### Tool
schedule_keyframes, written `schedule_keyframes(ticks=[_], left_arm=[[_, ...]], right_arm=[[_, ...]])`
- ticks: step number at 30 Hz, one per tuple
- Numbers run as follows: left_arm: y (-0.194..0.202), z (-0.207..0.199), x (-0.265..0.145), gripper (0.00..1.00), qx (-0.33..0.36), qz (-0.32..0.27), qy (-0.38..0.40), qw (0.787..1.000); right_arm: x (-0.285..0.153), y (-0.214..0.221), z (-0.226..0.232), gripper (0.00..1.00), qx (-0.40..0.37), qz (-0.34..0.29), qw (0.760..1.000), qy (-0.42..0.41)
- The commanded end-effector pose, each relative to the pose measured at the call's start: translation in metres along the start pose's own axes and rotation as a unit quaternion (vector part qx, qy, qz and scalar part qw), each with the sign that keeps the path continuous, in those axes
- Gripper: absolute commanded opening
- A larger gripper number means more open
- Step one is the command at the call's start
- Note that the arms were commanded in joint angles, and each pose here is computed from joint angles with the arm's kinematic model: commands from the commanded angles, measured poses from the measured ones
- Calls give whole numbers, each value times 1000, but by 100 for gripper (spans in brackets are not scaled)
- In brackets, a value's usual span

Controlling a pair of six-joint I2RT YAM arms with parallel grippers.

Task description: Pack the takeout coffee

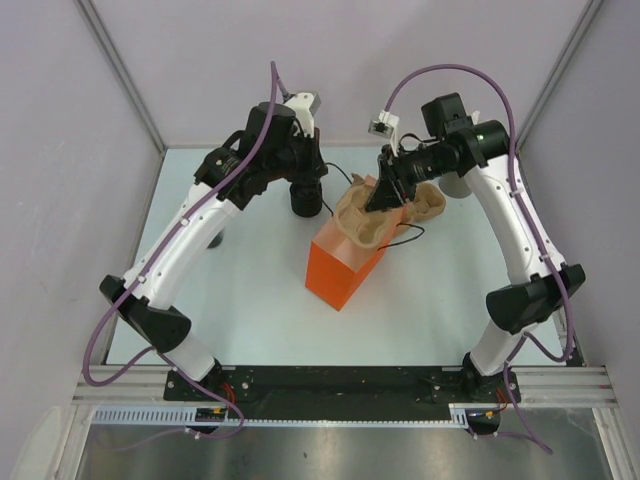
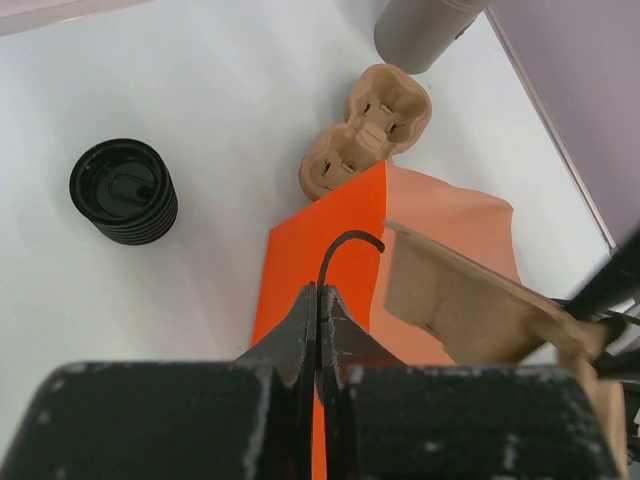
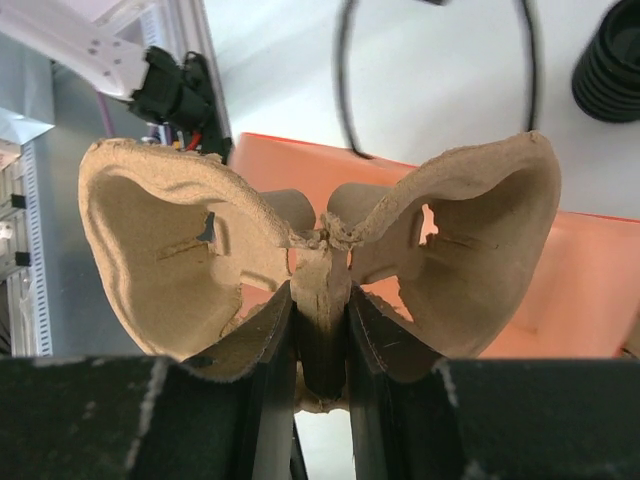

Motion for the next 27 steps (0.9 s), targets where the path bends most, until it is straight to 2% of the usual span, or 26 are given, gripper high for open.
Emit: schedule_keyframes(ticks=[1, 8, 16, 27], left_arm=[[-15, 1, -14, 0, 2, -33, 1, 999], [-15, 2, -14, 0, 4, -36, -2, 999], [-16, 3, -11, 0, 6, -37, -5, 999], [-18, 1, -4, 0, 6, -34, 0, 999]], right_arm=[[3, 0, -15, 27, 39, 24, 998, 40], [8, -2, -49, 27, 62, 37, 988, 135], [15, 0, -57, 27, 45, 49, 980, 187], [33, 27, -66, 27, 34, 112, 967, 226]])
Point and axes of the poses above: each gripper's point midway between its finger pads, its own x axis out along the fingers, its own z axis along the line the jaws close on, y = z × x, the point moved 3 cm from there along -x, back along the fingers, and after that the axes turned 14 degrees about x, right-handed, at the moved point
